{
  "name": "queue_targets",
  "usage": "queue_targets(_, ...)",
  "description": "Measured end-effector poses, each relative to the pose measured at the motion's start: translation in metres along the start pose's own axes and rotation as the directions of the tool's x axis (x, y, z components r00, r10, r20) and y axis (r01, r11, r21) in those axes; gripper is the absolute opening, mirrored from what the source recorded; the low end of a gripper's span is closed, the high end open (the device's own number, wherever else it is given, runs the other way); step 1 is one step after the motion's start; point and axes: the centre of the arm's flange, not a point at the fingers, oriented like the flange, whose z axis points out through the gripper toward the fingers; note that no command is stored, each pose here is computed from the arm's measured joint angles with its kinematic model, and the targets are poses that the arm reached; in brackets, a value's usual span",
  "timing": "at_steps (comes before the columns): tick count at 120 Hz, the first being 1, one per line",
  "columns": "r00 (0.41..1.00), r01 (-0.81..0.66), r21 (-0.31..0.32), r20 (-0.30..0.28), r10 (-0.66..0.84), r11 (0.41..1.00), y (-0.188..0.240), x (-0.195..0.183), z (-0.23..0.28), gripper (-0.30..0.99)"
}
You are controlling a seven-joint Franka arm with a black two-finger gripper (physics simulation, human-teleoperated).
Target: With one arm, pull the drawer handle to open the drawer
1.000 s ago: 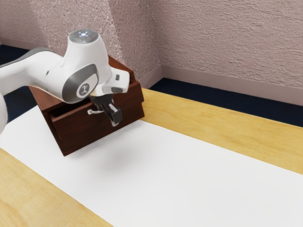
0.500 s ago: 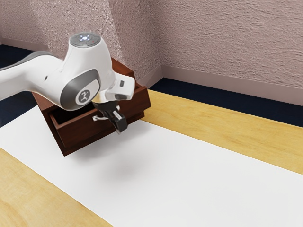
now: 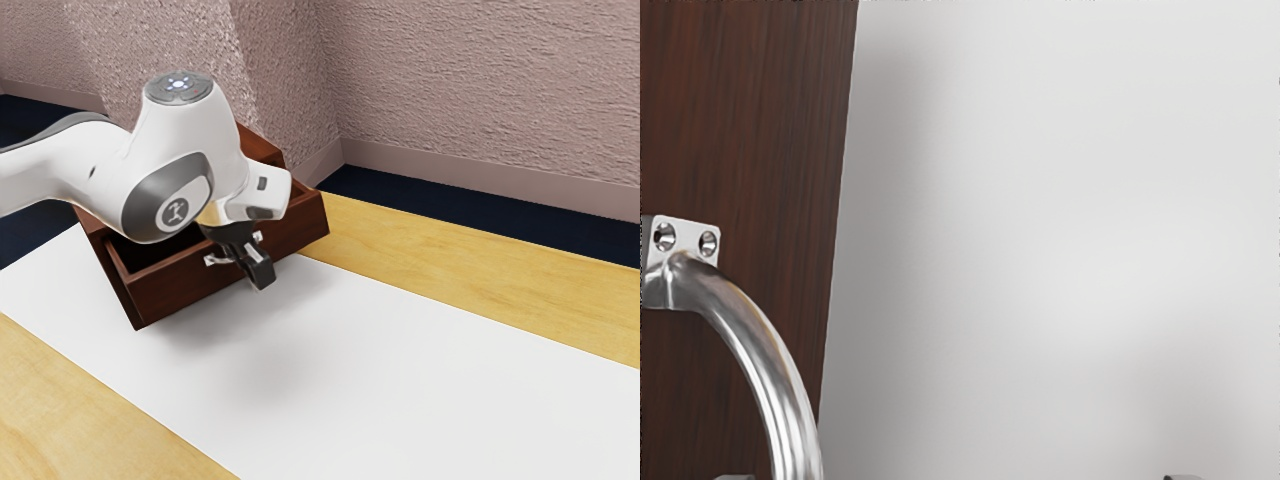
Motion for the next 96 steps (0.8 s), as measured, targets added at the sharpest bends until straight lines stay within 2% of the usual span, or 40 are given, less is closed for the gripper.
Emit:
queue_targets(77, 1.0, 0.006, 0.008, -0.012, -0.006, 1.0, -0.001, -0.004, -0.019, 0.52)
queue_targets(96, 1.0, -0.002, 0.009, -0.02, 0.002, 1.0, 0.005, -0.003, -0.029, 0.46)
